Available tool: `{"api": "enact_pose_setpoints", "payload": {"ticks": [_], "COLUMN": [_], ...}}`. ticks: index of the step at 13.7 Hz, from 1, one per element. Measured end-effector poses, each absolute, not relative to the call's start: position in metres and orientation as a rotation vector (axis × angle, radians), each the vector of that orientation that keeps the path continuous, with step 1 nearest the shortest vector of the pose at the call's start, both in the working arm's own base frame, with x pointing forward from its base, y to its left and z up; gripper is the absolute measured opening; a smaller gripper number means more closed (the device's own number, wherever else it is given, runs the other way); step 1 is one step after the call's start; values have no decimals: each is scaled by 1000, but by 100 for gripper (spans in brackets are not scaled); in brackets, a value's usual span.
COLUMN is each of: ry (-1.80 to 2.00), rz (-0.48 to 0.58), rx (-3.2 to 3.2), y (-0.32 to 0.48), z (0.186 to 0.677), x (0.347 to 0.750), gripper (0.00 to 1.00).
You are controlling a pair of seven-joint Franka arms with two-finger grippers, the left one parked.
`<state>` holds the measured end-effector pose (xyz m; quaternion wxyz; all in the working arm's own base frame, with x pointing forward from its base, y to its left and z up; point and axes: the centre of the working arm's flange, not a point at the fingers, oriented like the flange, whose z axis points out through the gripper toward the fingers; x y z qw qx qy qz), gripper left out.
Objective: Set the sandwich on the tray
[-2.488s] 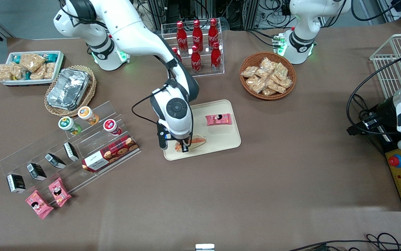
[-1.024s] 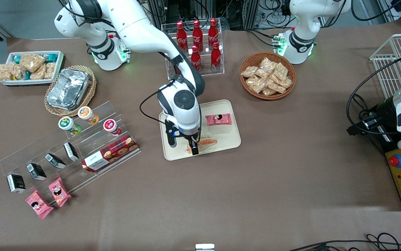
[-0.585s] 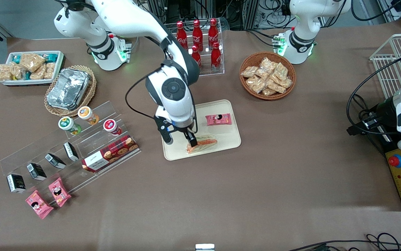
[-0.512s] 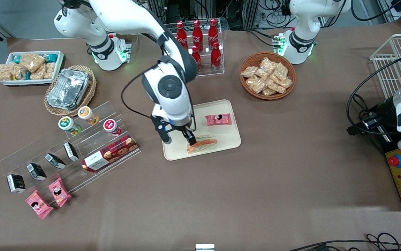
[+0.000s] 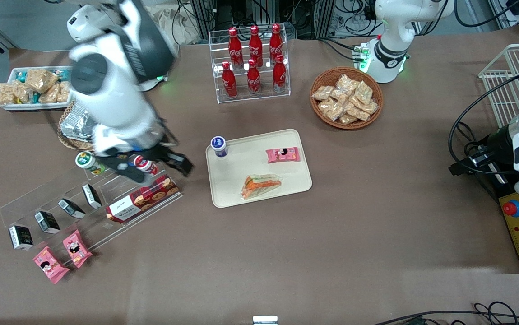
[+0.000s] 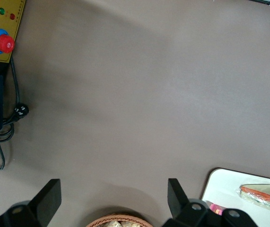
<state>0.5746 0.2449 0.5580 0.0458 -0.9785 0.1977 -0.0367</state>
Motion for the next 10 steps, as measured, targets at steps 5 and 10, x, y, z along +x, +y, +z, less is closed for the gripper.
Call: {"api": "enact_pose_setpoints", "payload": {"ticks": [5,10], "ry": [311,52], "rz": [-166,-194], "rx": [-3014,-3145], "y": [105,-10], "z": [590,587], "x": [586,593], "gripper": [100,100]}}
